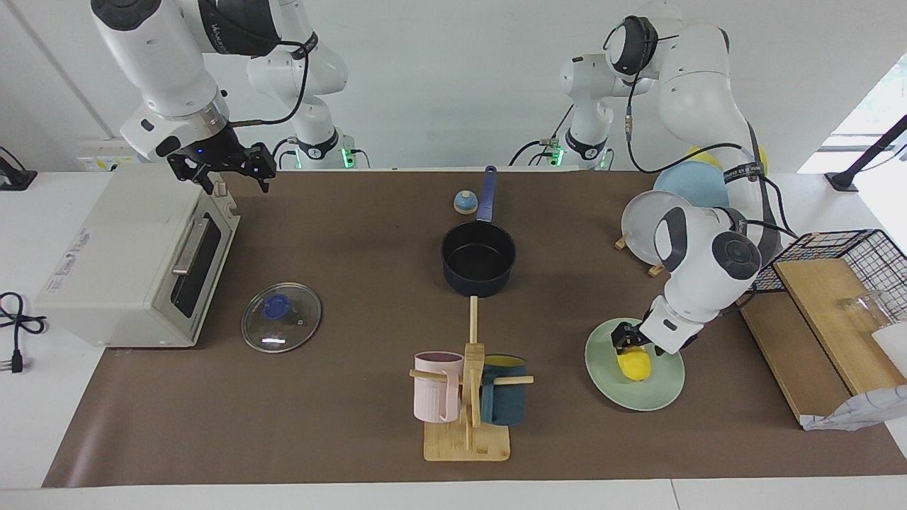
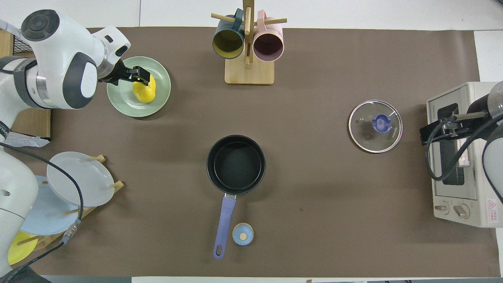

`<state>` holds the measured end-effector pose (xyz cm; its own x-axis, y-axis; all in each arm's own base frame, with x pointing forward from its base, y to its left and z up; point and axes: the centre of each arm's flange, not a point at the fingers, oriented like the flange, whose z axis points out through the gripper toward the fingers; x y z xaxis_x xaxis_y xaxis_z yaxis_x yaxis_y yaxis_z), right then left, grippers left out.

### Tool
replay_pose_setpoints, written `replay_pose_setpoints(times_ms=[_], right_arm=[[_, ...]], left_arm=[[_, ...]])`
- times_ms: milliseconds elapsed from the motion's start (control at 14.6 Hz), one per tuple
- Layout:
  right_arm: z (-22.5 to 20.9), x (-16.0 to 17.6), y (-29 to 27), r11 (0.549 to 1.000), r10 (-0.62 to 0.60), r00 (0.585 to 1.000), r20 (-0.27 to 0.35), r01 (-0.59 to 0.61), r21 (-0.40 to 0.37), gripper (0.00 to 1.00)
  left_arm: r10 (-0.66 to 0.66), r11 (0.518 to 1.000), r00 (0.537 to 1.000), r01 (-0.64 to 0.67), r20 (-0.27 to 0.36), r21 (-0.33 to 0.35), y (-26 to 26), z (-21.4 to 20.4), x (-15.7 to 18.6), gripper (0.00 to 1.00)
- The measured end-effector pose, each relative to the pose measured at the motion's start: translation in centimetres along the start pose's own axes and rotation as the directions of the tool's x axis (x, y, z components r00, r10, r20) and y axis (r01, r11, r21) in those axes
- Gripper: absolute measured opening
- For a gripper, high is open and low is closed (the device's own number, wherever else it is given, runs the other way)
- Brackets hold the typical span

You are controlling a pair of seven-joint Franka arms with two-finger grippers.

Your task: Transfer potato from pot to plate

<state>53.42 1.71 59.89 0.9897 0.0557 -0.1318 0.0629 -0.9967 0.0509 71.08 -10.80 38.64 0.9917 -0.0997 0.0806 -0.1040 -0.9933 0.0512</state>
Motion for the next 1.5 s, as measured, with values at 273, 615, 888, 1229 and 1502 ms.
replay_pose_setpoints(times_ms=[273,615,888,1229,1502], right_arm=[[0.0,0.0,0.0,1.000,0.000,1.000,0.000,0.000,0.000,1.00],[0.0,0.0,0.0,1.000,0.000,1.000,0.000,0.000,0.000,1.00],[0.0,0.0,0.0,1.000,0.000,1.000,0.000,0.000,0.000,1.00],[0.0,0.0,0.0,1.000,0.000,1.000,0.000,0.000,0.000,1.00],[0.0,0.0,0.0,1.000,0.000,1.000,0.000,0.000,0.000,1.00]], left_arm=[[-0.045,0.999,0.999,0.045,-0.021,0.023,-1.1,-10.6,-1.9,1.00],[-0.065,0.996,0.998,0.064,0.019,0.057,-1.6,-22.5,-8.1,1.00],[-0.067,0.995,0.994,0.060,0.082,0.075,-1.1,-25.8,-12.3,1.00],[-0.074,0.994,0.985,0.060,0.153,0.092,-0.9,-23.0,-15.8,1.00],[-0.091,0.996,0.988,0.087,0.125,0.038,-1.2,-24.7,-15.7,1.00]])
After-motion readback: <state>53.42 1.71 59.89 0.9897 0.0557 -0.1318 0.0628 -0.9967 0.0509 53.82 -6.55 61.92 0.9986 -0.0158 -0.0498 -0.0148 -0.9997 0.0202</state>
